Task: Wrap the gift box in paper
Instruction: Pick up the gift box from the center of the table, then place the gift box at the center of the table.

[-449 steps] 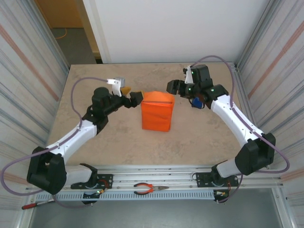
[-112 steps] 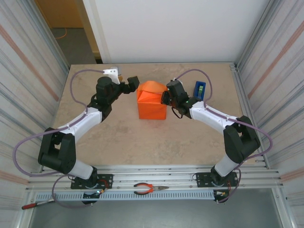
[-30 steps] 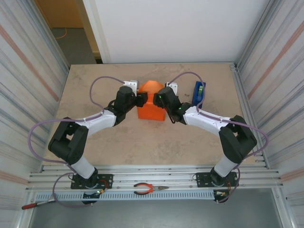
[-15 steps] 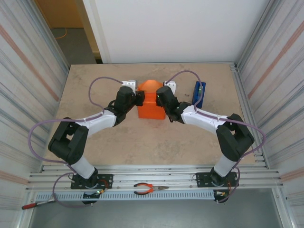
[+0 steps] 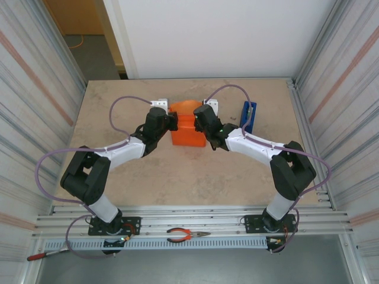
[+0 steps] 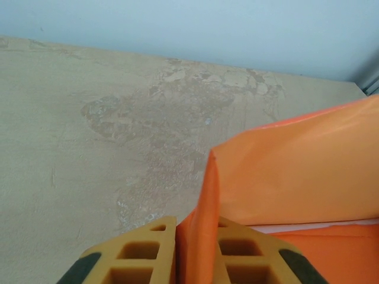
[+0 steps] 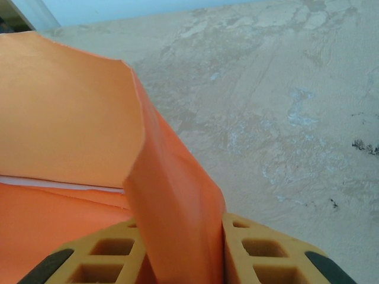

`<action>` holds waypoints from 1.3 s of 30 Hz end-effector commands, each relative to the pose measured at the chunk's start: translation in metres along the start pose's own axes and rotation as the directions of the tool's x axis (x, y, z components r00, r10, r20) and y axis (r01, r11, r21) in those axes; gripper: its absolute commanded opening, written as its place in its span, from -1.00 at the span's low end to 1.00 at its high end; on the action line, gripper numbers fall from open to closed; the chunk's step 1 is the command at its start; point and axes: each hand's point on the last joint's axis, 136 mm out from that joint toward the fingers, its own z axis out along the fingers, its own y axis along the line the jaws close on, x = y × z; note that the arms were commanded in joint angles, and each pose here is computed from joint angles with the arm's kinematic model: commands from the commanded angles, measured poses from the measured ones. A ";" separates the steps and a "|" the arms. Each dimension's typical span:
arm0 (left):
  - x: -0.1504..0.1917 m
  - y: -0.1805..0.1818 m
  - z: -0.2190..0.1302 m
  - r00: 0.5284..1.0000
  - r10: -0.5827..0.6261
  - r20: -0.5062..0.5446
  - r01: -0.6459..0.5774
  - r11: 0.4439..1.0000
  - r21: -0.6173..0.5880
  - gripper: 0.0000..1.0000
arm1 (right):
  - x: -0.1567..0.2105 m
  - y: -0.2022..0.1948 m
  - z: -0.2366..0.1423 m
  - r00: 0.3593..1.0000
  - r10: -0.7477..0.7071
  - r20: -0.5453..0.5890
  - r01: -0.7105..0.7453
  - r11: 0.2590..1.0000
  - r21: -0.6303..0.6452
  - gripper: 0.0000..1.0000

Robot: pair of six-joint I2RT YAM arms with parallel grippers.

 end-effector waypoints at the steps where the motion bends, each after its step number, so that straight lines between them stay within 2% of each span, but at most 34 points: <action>1: -0.012 -0.052 -0.009 1.000 0.006 0.014 -0.008 0.986 0.167 -0.87 | 0.002 0.019 -0.005 0.997 -0.072 -0.042 0.068 0.995 -0.076 -1.00; 8: -0.028 -0.063 -0.021 0.999 -0.016 0.045 0.008 0.982 0.190 -1.00 | -0.010 0.024 -0.016 0.998 -0.055 -0.024 0.052 0.993 -0.104 -1.00; 26: -0.054 -0.073 -0.047 0.993 -0.078 0.090 0.057 0.975 0.215 -1.00 | -0.031 0.025 -0.041 1.000 -0.014 0.015 0.016 0.989 -0.148 -1.00; 39: -0.037 -0.068 -0.042 0.996 -0.077 0.054 0.065 0.978 0.197 -1.00 | -0.005 0.014 -0.032 1.000 0.002 -0.030 -0.006 0.993 -0.119 -1.00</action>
